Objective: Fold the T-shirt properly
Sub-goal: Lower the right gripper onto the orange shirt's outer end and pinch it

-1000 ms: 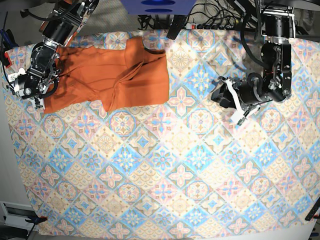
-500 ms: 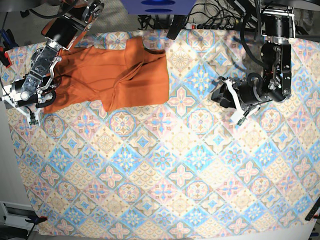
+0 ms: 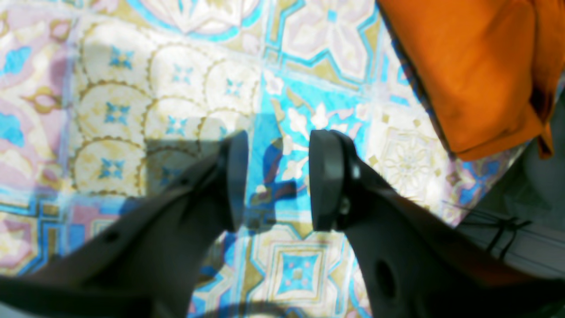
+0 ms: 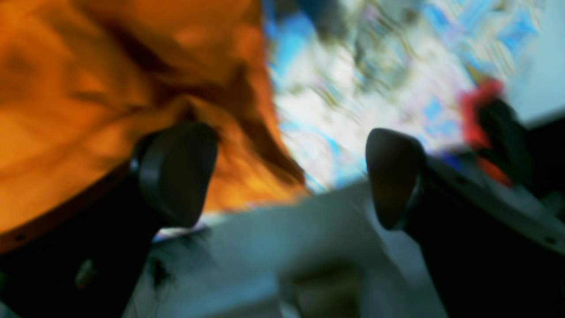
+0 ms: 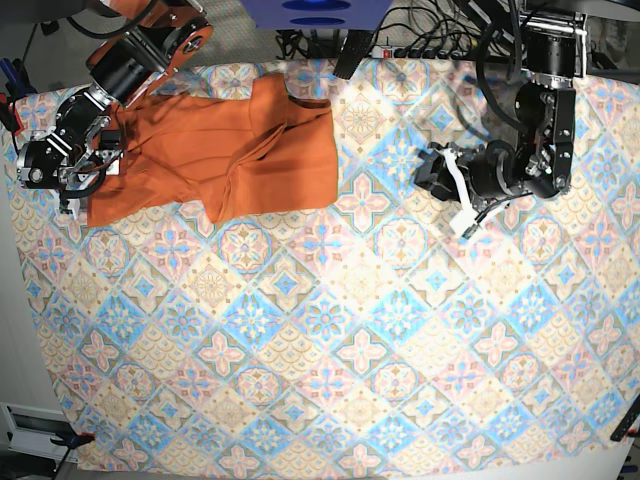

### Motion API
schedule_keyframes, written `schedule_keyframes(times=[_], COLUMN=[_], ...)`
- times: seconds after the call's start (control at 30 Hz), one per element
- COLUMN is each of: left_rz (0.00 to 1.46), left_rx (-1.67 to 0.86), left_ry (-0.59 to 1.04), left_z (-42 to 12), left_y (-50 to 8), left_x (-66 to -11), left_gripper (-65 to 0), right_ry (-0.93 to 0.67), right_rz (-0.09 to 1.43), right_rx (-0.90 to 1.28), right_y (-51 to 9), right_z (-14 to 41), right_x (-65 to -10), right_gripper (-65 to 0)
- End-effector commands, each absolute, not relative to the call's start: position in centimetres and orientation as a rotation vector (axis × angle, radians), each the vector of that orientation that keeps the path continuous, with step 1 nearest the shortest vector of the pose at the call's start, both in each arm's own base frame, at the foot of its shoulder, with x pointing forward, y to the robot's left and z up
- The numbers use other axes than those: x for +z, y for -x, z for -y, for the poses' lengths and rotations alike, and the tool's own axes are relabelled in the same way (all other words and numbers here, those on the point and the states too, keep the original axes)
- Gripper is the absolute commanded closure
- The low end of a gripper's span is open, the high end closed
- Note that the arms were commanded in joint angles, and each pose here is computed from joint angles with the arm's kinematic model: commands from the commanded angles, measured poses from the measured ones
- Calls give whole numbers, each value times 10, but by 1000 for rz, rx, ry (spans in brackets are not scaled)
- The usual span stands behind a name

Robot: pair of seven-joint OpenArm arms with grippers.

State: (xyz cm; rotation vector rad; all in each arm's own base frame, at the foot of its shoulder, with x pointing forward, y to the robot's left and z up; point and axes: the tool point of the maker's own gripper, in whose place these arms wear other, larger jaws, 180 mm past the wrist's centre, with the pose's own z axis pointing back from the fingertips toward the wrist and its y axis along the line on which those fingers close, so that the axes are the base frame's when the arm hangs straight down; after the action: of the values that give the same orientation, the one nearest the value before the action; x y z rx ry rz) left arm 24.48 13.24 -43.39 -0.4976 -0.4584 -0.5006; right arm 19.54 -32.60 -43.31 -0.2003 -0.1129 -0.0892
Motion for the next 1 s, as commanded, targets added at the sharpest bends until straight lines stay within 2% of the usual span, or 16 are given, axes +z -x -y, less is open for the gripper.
schedule_keyframes(times=[0.0,0.37,0.47,0.63,0.77,0.97], left_rz=[513,553,552,555,556,558], left_rx=[-507,-550,-554,-552,-554,-554], left_ry=[502,474,476,474,474,475], left_z=[-133,-136,-135,-135,-135,-134], left_y=[-257,-263,-263,-264,-264,-265], left_x=[-421,-405,-405,-405,-404,-404], left_gripper=[-213,-213,-213,-213,-213,-213], right_ry=[212,98,-23,-237,-238,-281], right_rz=[167,286,279,359,388,411], right_rx=[-99,-166,-187,-252,-267,-278], right_y=[-209,-220,-219,-226,-217,-212], right_z=[334,344,345,346,365,361], right_x=[-421,-418,-437,-442,-433,-432], right_gripper=[-538,-538,-538,-538,-538,-538])
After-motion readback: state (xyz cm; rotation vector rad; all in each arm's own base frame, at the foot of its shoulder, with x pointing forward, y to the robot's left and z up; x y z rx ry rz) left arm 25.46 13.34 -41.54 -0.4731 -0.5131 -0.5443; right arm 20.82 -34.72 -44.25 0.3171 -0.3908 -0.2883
